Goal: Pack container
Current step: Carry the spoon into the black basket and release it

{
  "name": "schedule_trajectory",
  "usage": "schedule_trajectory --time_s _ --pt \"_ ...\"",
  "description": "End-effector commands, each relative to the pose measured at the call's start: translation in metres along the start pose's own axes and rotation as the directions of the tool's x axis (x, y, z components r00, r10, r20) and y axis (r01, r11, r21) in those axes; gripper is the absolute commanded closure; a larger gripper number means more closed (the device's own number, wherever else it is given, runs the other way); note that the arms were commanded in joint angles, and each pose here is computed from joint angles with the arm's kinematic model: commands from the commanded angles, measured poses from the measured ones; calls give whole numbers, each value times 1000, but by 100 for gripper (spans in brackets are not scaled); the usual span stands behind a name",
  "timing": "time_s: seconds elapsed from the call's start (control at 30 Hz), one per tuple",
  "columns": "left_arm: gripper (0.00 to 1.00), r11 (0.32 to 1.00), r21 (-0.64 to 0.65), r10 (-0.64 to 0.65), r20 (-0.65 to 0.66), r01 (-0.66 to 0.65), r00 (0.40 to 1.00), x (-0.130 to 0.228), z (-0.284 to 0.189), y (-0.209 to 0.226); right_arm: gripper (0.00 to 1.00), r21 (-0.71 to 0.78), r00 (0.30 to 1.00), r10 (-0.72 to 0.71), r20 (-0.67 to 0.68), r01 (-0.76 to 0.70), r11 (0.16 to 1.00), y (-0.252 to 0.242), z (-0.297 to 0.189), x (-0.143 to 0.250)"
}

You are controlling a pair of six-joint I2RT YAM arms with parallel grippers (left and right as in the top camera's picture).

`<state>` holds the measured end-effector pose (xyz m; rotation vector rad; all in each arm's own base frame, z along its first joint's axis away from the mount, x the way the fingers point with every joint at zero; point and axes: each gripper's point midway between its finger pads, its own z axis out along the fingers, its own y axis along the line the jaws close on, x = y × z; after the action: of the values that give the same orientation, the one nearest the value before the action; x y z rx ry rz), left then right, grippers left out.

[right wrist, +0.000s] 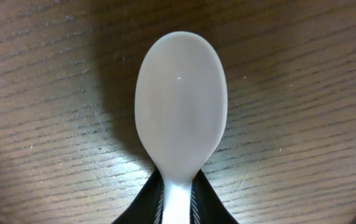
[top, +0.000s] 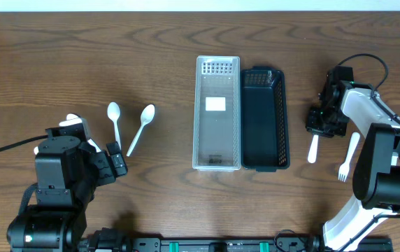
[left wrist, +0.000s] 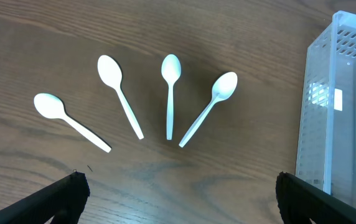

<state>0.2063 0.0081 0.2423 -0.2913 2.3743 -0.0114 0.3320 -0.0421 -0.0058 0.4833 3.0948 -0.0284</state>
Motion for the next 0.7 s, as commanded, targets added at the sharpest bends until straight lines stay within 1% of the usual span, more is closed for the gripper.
schedule_trajectory --time_s 0.0,0.13,0.27,0.37,0.43,0.53,0.67 --pt "2 1000 -4 -13 11 13 1000 -4 -3 1 94 7 999 1 -43 -1 1000 -2 7 7" --pt "2 1000 -4 -12 12 12 1000 -4 -3 1 95 -7 999 -13 30 14 1000 6 -39 -10" --pt "2 1000 -4 -12 11 12 1000 -4 -3 1 95 -57 985 -62 160 72 996 33 -110 -25" --pt "2 1000 -4 -12 11 12 1000 -4 -3 1 94 -86 947 -131 293 162 983 65 -167 -27" --pt "2 1000 -4 -13 11 13 1000 -4 -3 1 93 -107 920 -158 359 209 972 89 -193 -22" --pt "2 1000 -4 -12 11 12 1000 -4 -3 1 92 -141 905 -166 391 237 961 118 -207 -9" --pt "2 1000 -4 -13 11 13 1000 -4 -3 1 92 -163 931 -164 328 226 960 150 -188 10"
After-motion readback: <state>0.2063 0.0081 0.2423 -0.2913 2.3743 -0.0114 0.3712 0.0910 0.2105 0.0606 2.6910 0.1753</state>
